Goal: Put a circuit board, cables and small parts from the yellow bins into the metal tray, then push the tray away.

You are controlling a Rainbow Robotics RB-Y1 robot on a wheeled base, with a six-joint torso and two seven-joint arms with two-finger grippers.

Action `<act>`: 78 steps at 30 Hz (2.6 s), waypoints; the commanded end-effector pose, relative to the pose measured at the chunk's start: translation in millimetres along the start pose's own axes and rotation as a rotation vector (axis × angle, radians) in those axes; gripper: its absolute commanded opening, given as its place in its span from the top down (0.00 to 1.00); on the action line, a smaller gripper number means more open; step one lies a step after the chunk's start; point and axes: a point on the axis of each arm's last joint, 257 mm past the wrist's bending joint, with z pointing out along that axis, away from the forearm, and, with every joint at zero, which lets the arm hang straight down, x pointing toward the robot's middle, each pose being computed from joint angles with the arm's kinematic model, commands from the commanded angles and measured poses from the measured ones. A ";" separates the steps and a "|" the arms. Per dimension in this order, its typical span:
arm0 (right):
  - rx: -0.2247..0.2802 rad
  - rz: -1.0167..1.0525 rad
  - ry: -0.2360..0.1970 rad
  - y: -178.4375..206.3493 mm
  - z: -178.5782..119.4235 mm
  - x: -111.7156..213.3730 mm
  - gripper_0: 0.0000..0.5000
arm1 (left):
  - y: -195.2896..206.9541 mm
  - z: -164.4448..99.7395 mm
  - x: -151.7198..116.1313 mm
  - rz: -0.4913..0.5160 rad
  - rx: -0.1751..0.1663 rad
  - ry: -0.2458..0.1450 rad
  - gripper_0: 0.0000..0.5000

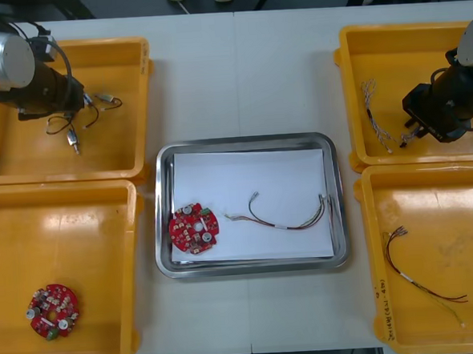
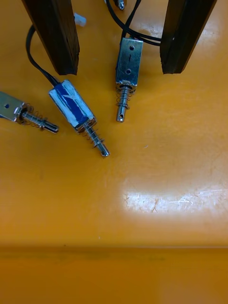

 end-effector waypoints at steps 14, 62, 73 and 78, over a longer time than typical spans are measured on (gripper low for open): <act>-0.002 0.029 -0.046 -8.0 -8.9 -16.3 1.00 | -21.9 9.0 -15.1 0.108 0.000 -0.044 0.00; -0.105 -0.804 -0.247 53.7 -199.9 8.9 1.00 | 34.0 -104.5 -23.0 0.062 -0.058 0.060 1.00; -0.171 -0.996 -0.204 51.6 -201.6 45.2 1.00 | 18.1 -130.5 -6.5 0.049 -0.055 0.061 1.00; -0.171 -1.065 -0.189 51.8 -202.0 51.8 1.00 | 0.9 -143.7 10.6 0.069 -0.053 0.078 1.00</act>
